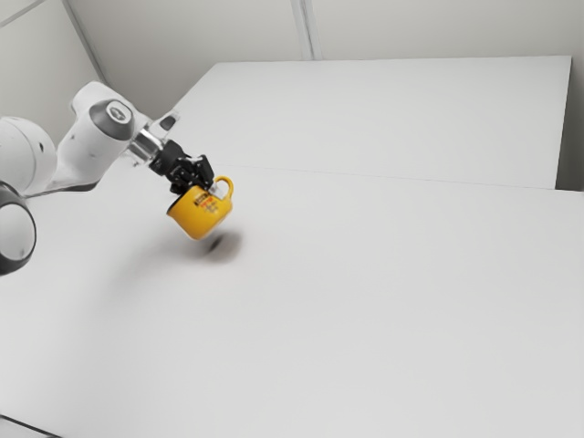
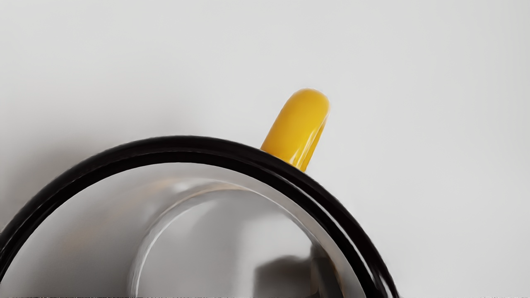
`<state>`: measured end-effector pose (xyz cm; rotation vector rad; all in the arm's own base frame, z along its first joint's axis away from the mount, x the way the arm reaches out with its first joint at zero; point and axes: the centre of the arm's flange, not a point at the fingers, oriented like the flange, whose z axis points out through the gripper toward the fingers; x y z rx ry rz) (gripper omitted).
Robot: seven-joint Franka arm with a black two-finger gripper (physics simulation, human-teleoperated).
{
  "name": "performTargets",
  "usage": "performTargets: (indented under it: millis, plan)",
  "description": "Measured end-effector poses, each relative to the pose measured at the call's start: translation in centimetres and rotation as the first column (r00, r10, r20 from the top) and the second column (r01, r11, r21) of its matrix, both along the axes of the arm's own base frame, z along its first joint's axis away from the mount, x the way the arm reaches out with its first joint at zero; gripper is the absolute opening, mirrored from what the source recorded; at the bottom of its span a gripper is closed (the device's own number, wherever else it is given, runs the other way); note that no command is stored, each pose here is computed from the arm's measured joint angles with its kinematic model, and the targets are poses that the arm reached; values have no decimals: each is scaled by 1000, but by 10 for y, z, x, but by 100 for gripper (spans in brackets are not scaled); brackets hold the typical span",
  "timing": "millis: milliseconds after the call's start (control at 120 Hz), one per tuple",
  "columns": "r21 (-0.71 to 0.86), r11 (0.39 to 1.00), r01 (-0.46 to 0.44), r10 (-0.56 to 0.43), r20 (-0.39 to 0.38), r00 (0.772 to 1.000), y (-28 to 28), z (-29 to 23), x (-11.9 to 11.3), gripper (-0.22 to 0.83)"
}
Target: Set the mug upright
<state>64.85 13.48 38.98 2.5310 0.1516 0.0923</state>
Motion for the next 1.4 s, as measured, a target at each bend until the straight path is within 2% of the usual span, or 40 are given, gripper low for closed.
performTargets:
  millis: [100,242,392,517,742,950,1250,1400]
  plan:
    - [183,982,52,-46,-36,998,-27,12,-2,-14]
    - [381,921,84,-52,-93,994,-63,24,-20,-15]
    - [523,847,98,-20,-151,988,-104,16,-42,-16]
    - [607,791,81,26,-166,986,-134,5,-64,-16]
    - [693,721,1,121,-127,984,-177,-9,-99,-16]
    - [704,701,-111,218,-63,974,-200,-30,-123,-16]
    - [646,702,-300,345,60,937,-206,-39,-120,-16]
    - [623,701,-347,393,69,917,-208,-54,-115,-16]
